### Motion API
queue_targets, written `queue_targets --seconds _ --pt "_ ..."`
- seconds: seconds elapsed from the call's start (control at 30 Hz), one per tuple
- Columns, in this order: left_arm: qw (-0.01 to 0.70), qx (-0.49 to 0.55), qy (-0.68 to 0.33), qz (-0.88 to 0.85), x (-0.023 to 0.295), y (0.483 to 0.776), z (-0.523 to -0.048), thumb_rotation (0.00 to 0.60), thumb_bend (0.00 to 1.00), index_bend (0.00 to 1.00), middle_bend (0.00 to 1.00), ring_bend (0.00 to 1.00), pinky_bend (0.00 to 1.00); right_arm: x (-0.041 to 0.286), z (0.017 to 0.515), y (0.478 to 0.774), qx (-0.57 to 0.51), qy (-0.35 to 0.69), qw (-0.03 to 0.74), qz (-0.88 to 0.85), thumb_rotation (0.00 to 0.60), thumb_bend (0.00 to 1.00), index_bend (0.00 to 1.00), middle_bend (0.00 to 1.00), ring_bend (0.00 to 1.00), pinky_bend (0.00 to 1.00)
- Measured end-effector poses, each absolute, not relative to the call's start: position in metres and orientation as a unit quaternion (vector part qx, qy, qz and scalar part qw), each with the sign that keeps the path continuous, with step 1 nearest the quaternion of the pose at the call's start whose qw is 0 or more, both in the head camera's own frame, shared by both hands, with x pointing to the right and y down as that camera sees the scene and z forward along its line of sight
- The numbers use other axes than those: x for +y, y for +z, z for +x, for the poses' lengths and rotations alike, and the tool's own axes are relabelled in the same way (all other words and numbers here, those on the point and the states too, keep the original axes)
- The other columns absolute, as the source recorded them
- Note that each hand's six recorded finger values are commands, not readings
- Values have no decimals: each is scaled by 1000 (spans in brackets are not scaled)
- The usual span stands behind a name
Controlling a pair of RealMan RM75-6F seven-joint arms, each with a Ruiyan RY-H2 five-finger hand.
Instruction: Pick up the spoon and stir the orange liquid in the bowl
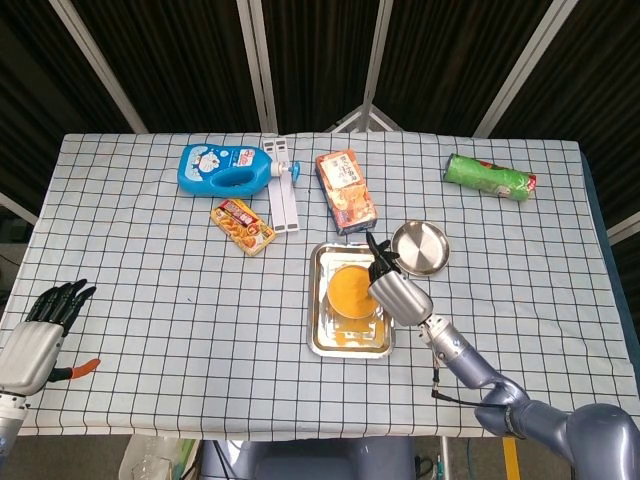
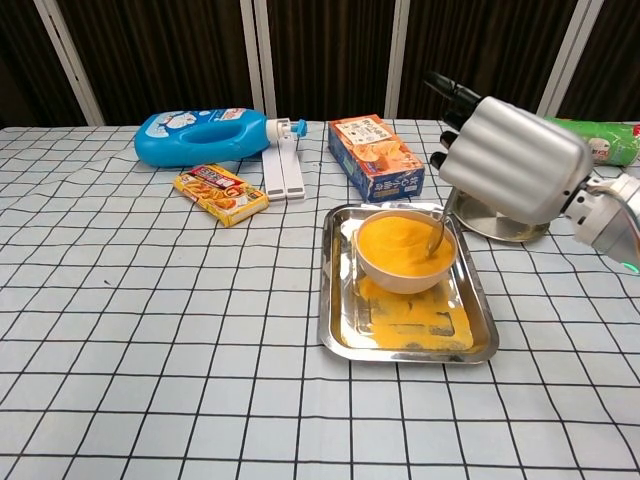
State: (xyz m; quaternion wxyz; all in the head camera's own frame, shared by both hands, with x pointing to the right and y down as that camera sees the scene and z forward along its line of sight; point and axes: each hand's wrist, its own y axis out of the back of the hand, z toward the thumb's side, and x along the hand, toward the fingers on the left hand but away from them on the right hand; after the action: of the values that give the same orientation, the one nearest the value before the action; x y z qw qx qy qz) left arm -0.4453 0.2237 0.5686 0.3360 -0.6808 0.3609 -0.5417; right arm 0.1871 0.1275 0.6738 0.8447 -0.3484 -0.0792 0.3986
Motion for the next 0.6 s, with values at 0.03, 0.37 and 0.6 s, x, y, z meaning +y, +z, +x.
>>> queue_targets --seconds 0.03,0.37,0.6 --pt "336 361 -542 -681 224 569 -445 600 0 0 0 0 0 126 187 673 -81 400 844 -347 600 639 708 554 351 36" --pt "335 360 -542 -681 224 569 -446 600 0 0 0 0 0 120 197 673 -72 412 844 -336 600 639 708 554 351 36" --pt "336 358 -543 -682 224 569 -445 600 0 0 0 0 0 126 200 678 -65 412 842 -342 600 639 712 554 350 37"
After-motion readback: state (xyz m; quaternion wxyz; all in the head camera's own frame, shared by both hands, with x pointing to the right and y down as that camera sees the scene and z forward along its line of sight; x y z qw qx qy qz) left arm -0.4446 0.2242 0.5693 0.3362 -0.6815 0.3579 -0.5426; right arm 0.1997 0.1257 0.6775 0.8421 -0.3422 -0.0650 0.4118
